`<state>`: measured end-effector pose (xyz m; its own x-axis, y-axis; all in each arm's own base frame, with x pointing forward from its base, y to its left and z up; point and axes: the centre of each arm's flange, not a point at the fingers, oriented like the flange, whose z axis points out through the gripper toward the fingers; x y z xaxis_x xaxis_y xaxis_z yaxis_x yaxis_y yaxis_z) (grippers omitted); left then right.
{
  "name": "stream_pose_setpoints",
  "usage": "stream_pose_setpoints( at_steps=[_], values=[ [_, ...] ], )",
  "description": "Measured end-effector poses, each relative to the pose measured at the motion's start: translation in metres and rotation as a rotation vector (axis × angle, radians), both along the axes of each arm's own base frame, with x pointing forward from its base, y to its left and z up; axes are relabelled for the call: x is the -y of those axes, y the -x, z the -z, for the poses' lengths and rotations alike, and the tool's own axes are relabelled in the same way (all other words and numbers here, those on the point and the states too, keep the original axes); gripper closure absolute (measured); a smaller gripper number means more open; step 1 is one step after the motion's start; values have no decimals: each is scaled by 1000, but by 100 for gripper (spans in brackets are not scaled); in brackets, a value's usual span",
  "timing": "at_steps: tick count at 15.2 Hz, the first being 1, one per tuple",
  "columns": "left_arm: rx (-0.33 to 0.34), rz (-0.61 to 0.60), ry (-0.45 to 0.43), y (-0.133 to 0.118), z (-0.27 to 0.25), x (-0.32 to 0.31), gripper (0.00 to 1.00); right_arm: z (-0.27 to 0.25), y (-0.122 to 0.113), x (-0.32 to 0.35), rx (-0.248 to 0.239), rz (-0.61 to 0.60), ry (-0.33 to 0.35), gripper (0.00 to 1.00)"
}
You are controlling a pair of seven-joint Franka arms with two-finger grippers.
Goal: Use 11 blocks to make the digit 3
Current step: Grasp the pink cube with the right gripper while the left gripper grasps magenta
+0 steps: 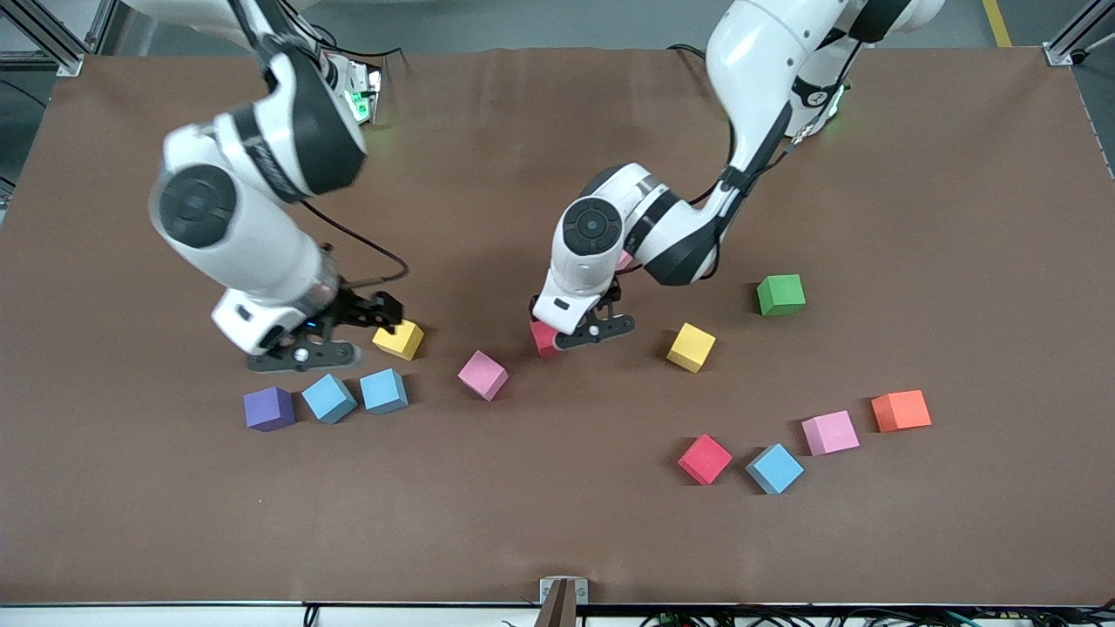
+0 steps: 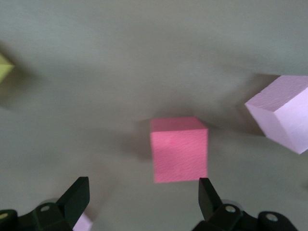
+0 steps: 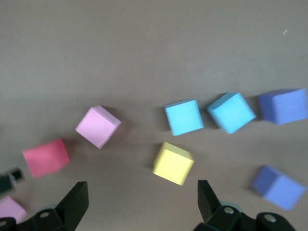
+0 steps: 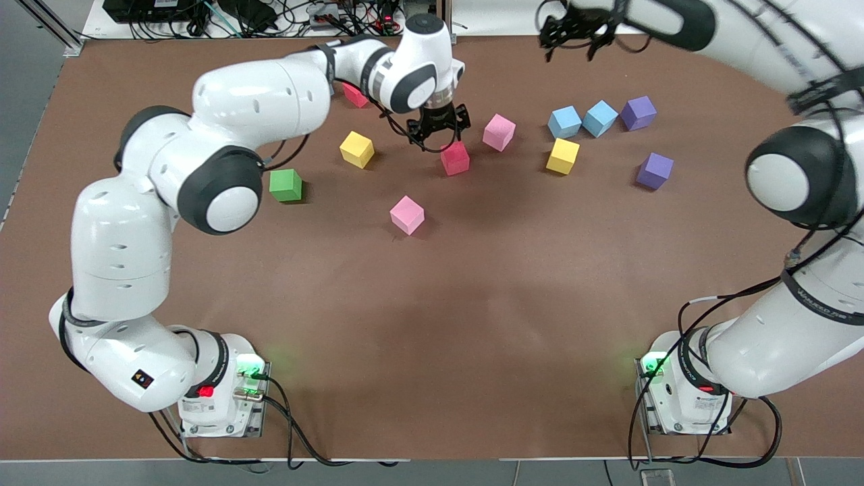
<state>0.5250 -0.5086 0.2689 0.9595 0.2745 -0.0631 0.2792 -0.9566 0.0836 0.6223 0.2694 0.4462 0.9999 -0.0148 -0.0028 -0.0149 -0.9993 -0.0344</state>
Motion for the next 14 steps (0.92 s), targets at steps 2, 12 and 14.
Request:
stream_pose_setpoints(
  at_steps=[2,12,14],
  values=[
    [23,-3,25,-1,18,6,0,35,-2,-28,9,122,-6,0],
    [63,-36,66,-6,70,9,12,180,-8,-72,-40,493,-19,0],
    [62,-36,66,-6,72,10,16,188,-8,-71,-60,532,-28,0]
  ],
)
